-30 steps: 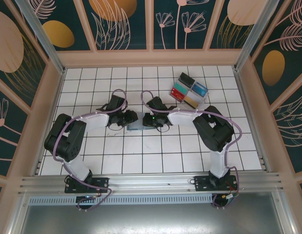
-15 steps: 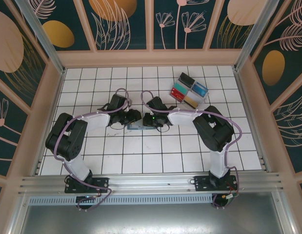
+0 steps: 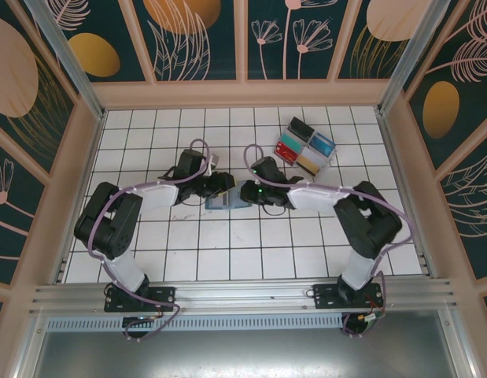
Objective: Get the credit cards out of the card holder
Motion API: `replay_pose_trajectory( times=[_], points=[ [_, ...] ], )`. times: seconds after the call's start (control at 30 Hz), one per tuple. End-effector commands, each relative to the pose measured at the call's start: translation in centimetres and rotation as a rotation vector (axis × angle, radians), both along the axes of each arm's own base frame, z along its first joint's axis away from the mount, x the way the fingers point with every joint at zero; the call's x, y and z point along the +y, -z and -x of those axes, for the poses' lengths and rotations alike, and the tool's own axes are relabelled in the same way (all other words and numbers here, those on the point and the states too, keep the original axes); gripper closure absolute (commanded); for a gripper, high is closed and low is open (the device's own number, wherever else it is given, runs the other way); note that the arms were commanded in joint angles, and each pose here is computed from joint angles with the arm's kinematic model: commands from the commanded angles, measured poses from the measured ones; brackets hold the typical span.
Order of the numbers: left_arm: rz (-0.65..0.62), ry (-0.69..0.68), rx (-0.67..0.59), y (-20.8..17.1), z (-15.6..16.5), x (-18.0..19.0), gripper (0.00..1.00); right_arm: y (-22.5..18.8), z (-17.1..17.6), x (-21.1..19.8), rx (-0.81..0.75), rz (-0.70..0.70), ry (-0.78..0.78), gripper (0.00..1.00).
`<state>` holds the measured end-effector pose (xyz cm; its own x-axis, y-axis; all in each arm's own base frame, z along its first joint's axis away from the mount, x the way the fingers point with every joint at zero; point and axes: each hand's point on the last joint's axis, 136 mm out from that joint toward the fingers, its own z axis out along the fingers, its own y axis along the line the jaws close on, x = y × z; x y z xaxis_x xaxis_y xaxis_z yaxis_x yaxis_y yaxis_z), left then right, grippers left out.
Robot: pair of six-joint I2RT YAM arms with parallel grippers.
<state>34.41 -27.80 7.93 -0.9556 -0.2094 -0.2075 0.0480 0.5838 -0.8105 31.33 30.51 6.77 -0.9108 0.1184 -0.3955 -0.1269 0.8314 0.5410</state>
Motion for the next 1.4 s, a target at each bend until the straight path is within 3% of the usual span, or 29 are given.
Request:
replay_pose_trajectory(
  times=[0.0,0.33,0.5,0.7,0.8,1.0,1.2,1.37],
  points=[
    [0.050,0.038,-0.003,-0.2,-0.4,-2.2,0.59,-3.2,-1.4,-1.9,-0.109,-0.093,0.097,0.74],
    [-0.059,0.008,0.050,2.8,-1.4,-1.9,0.60,-7.8,-1.9,-2.9,-0.241,-0.169,0.107,0.69],
    [-0.077,-0.012,-0.015,0.0,-1.6,-1.2,0.62,-7.9,-1.8,-1.2,-0.217,-0.208,0.047,0.69],
    [-0.185,-0.131,-0.046,-0.9,-1.9,3.2,0.66,-8.4,-1.1,2.5,-0.199,-0.220,-0.073,0.70],
    [-0.220,-0.229,-0.010,0.3,-1.7,6.8,0.70,-7.2,-0.9,4.5,-0.160,-0.181,-0.116,0.71],
    [-0.239,-0.362,0.032,1.6,-0.3,11.6,0.66,-1.2,-0.9,6.5,-0.033,0.033,-0.146,0.69],
    [-0.212,-0.369,0.046,2.0,0.5,11.8,0.66,2.9,-0.6,6.4,0.024,0.191,-0.156,0.56],
    [-0.127,-0.320,0.038,1.2,0.5,10.4,0.66,4.5,-0.5,5.7,0.047,0.244,-0.147,0.54]
  ],
)
